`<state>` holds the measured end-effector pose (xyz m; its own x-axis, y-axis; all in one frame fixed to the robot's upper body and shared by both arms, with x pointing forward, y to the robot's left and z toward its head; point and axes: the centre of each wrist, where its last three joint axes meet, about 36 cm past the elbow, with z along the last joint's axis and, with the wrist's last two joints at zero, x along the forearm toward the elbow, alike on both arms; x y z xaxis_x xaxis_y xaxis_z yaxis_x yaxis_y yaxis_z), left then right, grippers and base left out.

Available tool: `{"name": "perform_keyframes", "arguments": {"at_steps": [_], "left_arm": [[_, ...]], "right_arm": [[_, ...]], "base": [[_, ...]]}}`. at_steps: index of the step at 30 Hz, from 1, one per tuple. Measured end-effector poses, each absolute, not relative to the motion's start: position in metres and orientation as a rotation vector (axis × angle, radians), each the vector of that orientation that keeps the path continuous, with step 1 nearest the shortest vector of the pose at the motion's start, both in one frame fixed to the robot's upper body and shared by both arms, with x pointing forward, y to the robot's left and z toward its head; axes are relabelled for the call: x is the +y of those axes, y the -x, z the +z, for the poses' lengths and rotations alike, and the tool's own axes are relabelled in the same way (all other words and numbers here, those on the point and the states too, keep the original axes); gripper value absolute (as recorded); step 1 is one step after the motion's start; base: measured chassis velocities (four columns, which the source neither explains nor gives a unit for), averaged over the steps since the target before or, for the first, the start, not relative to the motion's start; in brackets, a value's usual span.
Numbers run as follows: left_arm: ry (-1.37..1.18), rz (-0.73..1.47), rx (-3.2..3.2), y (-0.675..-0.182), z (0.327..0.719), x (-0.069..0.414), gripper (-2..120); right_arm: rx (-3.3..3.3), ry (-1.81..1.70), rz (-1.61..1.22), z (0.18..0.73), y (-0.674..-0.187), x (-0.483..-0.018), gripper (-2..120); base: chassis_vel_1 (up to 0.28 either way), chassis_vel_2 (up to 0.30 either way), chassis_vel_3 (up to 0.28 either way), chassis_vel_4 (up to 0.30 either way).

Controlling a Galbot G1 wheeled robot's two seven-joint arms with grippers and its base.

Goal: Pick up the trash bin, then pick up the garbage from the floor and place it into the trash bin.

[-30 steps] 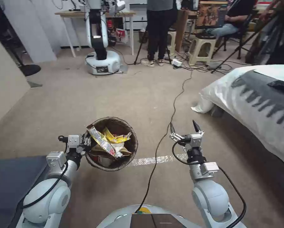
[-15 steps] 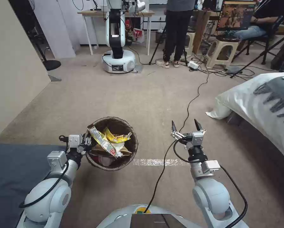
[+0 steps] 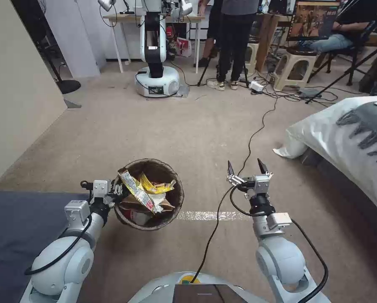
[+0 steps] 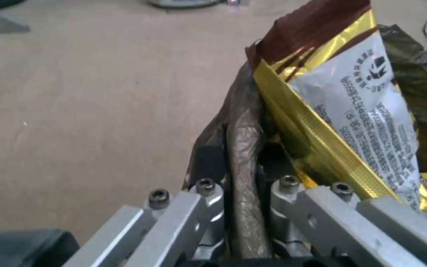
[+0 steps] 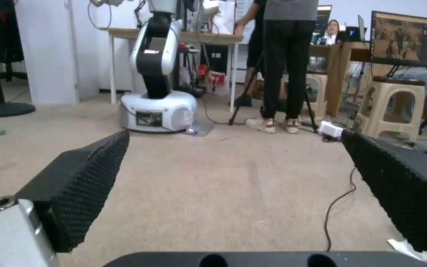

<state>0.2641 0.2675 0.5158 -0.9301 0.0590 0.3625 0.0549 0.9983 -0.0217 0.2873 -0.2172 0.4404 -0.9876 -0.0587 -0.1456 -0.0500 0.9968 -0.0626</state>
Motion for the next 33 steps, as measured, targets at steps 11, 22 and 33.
{"name": "perform_keyframes", "arguments": {"at_steps": [11, 22, 33], "left_arm": [[0.024, 0.065, -2.675, -0.265, 0.520, 0.267, 5], [-0.049, 0.154, -2.613, -0.273, 0.506, 0.269, 5], [-0.106, 0.296, -2.511, -0.282, 0.480, 0.270, 5]], "right_arm": [[2.991, 0.098, -0.073, 0.438, -0.289, -0.213, 100], [2.985, 0.125, -0.056, 0.437, -0.291, -0.206, 100], [2.987, 0.174, -0.045, 0.434, -0.293, -0.197, 100]], "base": [[0.000, 0.000, 0.000, 0.000], [0.000, 0.000, 0.000, 0.000], [0.000, 0.000, 0.000, 0.000]]}}
